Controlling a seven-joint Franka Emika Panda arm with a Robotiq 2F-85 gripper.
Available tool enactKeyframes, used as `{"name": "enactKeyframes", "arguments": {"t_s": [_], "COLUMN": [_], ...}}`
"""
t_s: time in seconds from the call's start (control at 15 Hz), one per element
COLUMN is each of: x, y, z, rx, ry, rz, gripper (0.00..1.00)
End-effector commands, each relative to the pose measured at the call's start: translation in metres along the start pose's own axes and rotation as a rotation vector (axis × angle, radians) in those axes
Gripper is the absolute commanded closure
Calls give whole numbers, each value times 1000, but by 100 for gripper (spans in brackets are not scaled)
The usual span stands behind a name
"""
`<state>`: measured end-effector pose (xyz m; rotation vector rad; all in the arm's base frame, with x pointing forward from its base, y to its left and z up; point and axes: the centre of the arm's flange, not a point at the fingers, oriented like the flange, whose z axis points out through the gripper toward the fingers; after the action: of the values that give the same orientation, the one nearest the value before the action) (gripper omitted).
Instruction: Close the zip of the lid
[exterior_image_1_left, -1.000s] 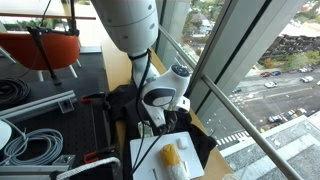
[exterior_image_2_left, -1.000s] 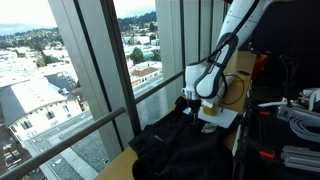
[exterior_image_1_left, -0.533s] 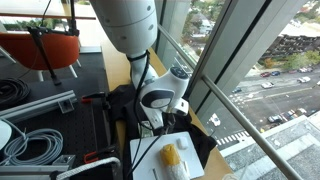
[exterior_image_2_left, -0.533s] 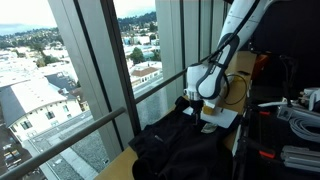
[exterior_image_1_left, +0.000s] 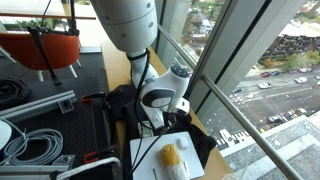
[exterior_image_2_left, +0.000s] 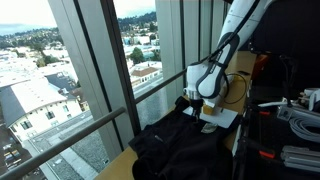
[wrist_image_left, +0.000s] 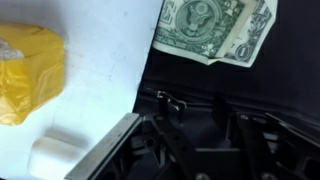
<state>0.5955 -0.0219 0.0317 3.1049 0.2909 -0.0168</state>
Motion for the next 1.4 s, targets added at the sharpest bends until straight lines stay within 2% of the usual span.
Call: {"name": "enactKeyframes", "arguments": {"t_s": [0.0, 0.2, 0.47, 0.73, 1.33], "x": [-4, -4, -5, 0, 19], "y": [-5, -8, -14, -36, -126], "z": [-9, -11, -15, -22, -29], "rx": [-15, -21, -30, -43, -73], "ry": [-2, -4, -7, 0, 15], "rz": [0, -8, -19, -46, -135], "gripper": [83, 100, 98, 98, 98]}}
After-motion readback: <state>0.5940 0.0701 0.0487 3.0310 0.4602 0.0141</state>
